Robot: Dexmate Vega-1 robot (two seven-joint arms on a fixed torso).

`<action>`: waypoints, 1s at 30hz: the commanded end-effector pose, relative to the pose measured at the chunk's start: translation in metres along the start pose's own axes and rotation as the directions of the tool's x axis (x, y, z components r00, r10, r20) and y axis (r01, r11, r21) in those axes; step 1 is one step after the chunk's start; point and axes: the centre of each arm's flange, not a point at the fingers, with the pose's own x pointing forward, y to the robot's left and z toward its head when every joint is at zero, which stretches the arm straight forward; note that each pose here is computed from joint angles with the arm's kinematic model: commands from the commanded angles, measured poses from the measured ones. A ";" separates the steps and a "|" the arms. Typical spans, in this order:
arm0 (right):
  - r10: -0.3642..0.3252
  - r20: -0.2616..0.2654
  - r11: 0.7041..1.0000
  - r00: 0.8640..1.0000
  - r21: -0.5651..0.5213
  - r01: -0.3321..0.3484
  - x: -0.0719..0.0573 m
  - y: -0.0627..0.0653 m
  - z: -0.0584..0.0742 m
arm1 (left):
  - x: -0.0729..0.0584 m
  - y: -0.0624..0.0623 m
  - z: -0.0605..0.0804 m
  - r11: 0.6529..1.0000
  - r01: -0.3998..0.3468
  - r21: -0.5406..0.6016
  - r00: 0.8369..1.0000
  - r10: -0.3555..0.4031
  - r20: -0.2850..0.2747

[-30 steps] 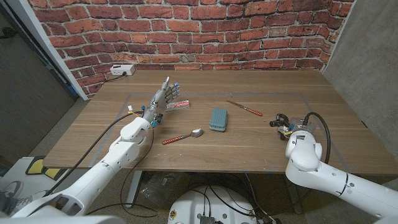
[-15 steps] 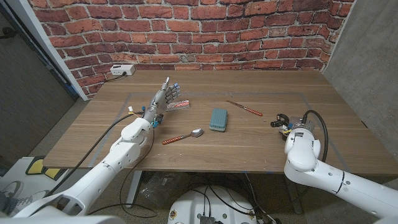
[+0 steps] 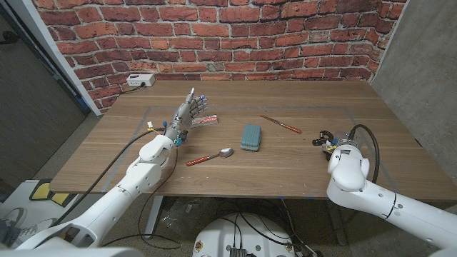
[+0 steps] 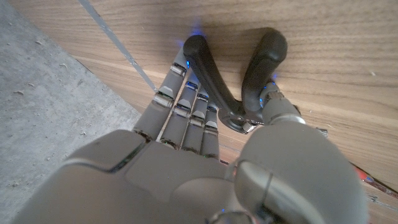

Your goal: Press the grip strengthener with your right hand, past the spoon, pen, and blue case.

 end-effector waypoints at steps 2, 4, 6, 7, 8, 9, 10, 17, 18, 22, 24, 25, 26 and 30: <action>-0.011 -0.005 1.000 1.000 0.028 0.012 0.000 -0.002 -0.002 | -0.001 0.002 0.001 1.000 -0.001 0.001 1.000 0.001 -0.006; -0.021 -0.005 0.999 1.000 0.034 0.021 -0.002 -0.004 -0.002 | -0.001 0.002 0.001 1.000 -0.001 0.000 1.000 0.001 -0.007; -0.031 -0.004 0.999 1.000 0.042 0.031 -0.003 -0.006 -0.002 | -0.001 0.002 0.001 1.000 -0.002 0.000 1.000 0.002 -0.006; -0.037 -0.003 0.998 0.999 0.045 0.037 -0.004 -0.007 -0.003 | -0.001 0.002 0.001 1.000 -0.001 0.000 1.000 0.001 -0.006; -0.045 -0.003 0.998 0.999 0.050 0.045 -0.005 -0.008 -0.003 | -0.001 0.003 0.001 1.000 -0.001 -0.001 1.000 0.001 -0.004; -0.049 0.001 0.998 0.999 0.051 0.048 -0.005 -0.009 -0.003 | -0.001 0.003 0.002 1.000 -0.001 0.000 1.000 0.001 -0.003; -0.050 0.003 0.997 0.999 0.057 0.049 -0.006 -0.010 -0.004 | -0.001 0.003 0.002 1.000 -0.001 0.000 1.000 0.001 -0.002; -0.072 0.012 0.994 0.997 0.081 0.071 -0.008 -0.017 -0.004 | 0.001 0.003 0.002 1.000 0.002 -0.002 1.000 -0.002 0.000; -0.075 0.013 0.994 0.997 0.083 0.074 -0.008 -0.018 -0.004 | 0.001 0.003 0.002 1.000 0.002 -0.002 1.000 -0.002 0.000; -0.090 0.018 0.992 0.996 0.085 0.088 -0.009 -0.022 -0.003 | 0.001 0.003 0.002 1.000 0.001 -0.003 1.000 -0.001 -0.002; -0.089 0.017 0.992 0.996 0.092 0.087 -0.010 -0.024 -0.003 | 0.002 0.004 0.002 1.000 0.001 -0.003 1.000 -0.001 -0.003; -0.094 0.016 0.991 0.995 0.095 0.092 -0.010 -0.025 -0.003 | 0.002 0.004 0.002 1.000 0.001 -0.003 1.000 -0.001 -0.003; -0.099 0.017 0.991 0.995 0.094 0.097 -0.010 -0.027 -0.003 | 0.002 0.004 0.002 1.000 0.002 -0.003 1.000 -0.002 -0.002; -0.120 0.019 0.988 0.993 0.102 0.117 -0.012 -0.031 -0.001 | 0.002 0.005 0.003 1.000 0.003 -0.001 1.000 -0.003 0.001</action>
